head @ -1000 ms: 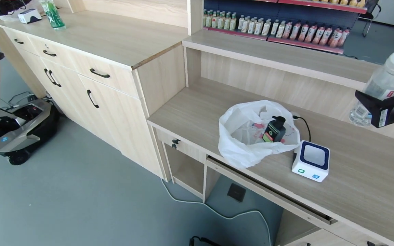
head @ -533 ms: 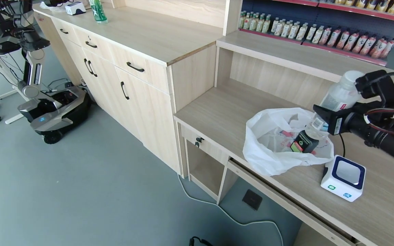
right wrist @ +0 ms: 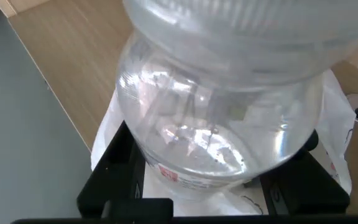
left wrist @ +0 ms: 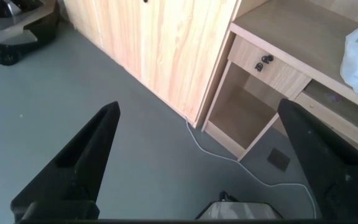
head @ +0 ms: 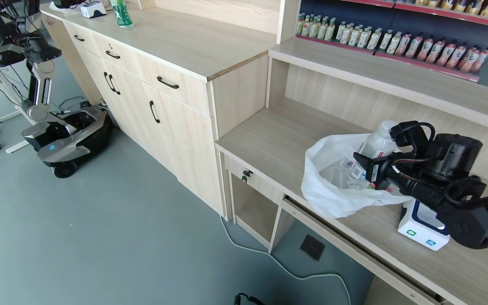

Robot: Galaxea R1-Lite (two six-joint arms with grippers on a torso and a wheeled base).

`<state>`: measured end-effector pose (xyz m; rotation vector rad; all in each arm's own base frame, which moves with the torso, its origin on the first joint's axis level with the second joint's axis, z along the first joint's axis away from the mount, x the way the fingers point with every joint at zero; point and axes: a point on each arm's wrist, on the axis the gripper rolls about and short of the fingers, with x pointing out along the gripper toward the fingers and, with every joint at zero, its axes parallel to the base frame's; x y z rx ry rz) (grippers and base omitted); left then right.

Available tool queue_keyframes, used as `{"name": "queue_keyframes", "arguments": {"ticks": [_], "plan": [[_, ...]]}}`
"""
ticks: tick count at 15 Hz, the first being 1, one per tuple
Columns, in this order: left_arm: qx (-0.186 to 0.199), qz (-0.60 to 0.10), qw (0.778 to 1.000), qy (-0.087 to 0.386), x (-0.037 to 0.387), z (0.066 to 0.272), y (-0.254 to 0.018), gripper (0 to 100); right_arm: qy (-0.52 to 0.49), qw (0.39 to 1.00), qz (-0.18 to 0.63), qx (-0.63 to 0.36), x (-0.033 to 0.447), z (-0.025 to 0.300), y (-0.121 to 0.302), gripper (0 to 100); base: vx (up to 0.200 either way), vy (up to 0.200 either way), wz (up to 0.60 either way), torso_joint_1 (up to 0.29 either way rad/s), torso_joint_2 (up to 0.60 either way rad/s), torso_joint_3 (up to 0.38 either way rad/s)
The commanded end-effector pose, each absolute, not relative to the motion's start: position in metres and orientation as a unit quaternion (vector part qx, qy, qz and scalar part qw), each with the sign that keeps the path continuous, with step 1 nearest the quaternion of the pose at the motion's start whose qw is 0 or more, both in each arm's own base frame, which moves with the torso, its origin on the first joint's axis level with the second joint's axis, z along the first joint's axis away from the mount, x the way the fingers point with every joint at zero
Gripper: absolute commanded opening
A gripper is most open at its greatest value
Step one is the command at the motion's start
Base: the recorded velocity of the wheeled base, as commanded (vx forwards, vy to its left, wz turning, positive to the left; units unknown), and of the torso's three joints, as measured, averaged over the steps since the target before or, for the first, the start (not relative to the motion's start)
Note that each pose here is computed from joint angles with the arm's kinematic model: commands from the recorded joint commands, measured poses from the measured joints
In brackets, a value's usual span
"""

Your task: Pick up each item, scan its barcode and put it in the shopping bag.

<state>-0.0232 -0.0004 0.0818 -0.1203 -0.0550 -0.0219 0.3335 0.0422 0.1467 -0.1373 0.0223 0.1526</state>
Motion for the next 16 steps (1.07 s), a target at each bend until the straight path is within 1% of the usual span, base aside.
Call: {"name": "queue_keyframes", "arguments": {"ticks": [1,9,16], "plan": [[-0.06,-0.011,0.998,-0.028,-0.023,0.082,0.0,100,0.045,0.993,0.078,-0.07,0.349,0.113,0.044,0,0.0,0.0,0.0,0.0,0.0,0.0],[-0.06,-0.011,0.998,-0.028,-0.023,0.082,0.0,100,0.05,0.993,0.078,-0.067,0.366,0.079,0.046,0,0.0,0.0,0.0,0.0,0.0,0.0],[-0.06,-0.011,0.998,-0.028,-0.023,0.082,0.0,100,0.067,0.992,0.079,-0.068,0.372,0.061,0.047,0,0.0,0.0,0.0,0.0,0.0,0.0]]}}
